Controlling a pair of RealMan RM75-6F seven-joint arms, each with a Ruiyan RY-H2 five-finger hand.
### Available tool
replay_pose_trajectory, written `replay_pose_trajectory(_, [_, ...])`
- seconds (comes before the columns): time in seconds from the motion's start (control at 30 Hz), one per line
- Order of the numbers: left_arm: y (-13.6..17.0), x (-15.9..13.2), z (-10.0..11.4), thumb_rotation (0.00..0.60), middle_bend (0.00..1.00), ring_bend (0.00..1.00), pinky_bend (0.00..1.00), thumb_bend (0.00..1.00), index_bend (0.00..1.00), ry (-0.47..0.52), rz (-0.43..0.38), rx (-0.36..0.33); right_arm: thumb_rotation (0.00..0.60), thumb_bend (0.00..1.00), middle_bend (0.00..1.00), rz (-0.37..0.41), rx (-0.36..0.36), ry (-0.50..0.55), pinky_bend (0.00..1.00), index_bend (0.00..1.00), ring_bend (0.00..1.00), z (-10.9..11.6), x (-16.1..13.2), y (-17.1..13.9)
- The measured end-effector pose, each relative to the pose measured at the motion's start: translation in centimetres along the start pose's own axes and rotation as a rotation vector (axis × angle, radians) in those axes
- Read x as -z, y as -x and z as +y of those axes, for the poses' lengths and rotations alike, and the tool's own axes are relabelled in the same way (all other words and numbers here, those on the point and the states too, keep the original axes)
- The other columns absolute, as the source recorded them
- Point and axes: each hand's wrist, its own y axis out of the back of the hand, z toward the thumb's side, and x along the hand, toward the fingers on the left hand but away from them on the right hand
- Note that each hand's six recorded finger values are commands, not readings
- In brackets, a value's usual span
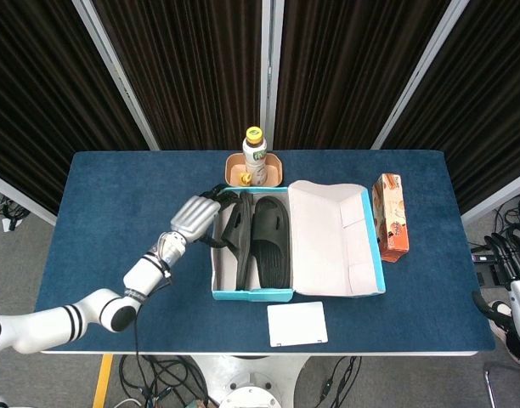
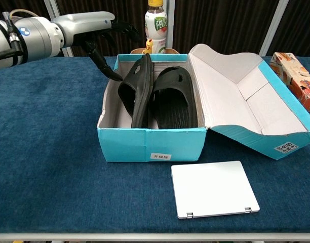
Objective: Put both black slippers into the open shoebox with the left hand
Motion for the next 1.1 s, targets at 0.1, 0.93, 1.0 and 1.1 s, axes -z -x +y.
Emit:
replay_pose_trajectory(0.1, [-0.7,-0.6,-0.5,0.600,0.17,0.00,0.21,0.26,0.24,-0.039,-0.017,0.031,0.600,0.16,0.09,-0.001,-0.002,0.000,0.07,0.01,0.00,-0.1,0.0,0.1])
replay_pose_trajectory(0.93, [-2.0,-0.5,-2.5,0.600,0.17,0.00,0.21,0.26,0.23,-0.067,0.030,0.128,0.600,0.16,0.09,-0.017,0.002,0.005,0.07,0.01,0.00,0.0,0.5,-0.2])
replay_pose_trajectory(1.0, [-1.5,-0.3,-1.4,0.600,0.17,0.00,0.21,0.26,0.23,-0.031,0.036,0.087,0.600,0.16,0.09,-0.018,0.002,0.006,0.07,0.01,0.00,0.0,0.6,-0.2])
replay_pose_trajectory(1.1, [0.0,0.9,0.9,0.600,0.17,0.00,0.21,0.26,0.23,0.024,0.052,0.009,0.600,0.16,0.09,-0.020,0.004,0.010,0.07,0.01,0.00,0.0,0.7,-0.3])
